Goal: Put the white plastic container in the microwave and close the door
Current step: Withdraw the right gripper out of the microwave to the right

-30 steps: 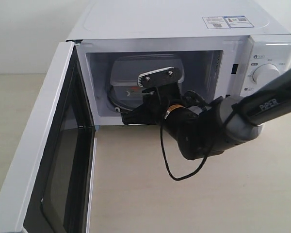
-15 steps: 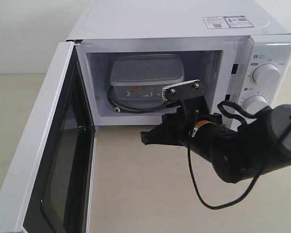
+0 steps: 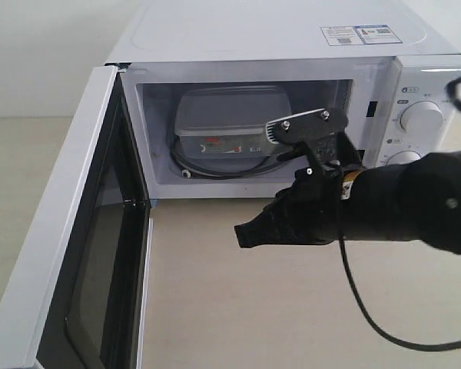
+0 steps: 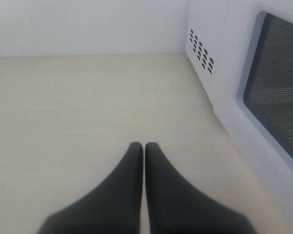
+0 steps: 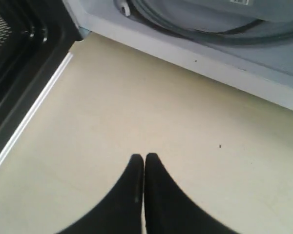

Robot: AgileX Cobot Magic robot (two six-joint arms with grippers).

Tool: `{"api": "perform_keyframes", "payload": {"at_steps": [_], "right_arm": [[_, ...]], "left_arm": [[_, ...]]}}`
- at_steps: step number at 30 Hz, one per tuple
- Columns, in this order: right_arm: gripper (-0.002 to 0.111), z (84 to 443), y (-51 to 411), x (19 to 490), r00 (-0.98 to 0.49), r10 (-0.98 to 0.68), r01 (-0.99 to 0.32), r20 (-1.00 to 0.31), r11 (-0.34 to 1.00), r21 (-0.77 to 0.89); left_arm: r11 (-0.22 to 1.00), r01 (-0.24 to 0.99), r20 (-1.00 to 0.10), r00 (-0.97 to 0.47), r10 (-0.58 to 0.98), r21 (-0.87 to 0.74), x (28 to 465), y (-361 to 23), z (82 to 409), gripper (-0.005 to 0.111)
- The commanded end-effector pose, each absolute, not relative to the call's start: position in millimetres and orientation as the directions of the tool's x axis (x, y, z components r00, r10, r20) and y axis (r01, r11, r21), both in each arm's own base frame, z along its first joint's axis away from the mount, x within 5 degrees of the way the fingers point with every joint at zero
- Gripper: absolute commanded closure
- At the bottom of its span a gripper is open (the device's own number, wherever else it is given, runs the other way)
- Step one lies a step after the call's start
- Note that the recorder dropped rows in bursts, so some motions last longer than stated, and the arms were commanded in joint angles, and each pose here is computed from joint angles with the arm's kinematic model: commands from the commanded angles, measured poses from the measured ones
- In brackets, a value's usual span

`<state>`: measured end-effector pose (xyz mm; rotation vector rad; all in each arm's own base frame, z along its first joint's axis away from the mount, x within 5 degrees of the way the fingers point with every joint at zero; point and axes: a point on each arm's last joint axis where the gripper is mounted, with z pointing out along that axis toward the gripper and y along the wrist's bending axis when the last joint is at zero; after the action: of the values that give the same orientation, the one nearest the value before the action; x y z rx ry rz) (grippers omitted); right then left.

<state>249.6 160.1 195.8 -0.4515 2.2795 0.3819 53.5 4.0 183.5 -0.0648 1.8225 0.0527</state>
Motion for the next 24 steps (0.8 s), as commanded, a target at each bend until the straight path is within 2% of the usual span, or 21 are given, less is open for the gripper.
{"api": "perform_keyframes", "payload": {"at_steps": [1,9,24], "right_arm": [[0.108,226,150,224,-0.665,-0.246,-0.477,-0.706,0.866,0.148],[0.108,241,141,199,-0.729,-0.285,-0.496,-0.623,0.846,0.193],[0.108,239,141,198,-0.736,-0.292,-0.497,-0.611,0.846,0.194]], "left_arm": [[0.997,-0.075,-0.969,-0.247,-0.014,0.005,53,4,183,0.103],[0.997,-0.075,-0.969,-0.247,-0.014,0.005,53,4,183,0.103],[0.997,-0.075,-0.969,-0.247,-0.014,0.005,53,4,183,0.103]]}}
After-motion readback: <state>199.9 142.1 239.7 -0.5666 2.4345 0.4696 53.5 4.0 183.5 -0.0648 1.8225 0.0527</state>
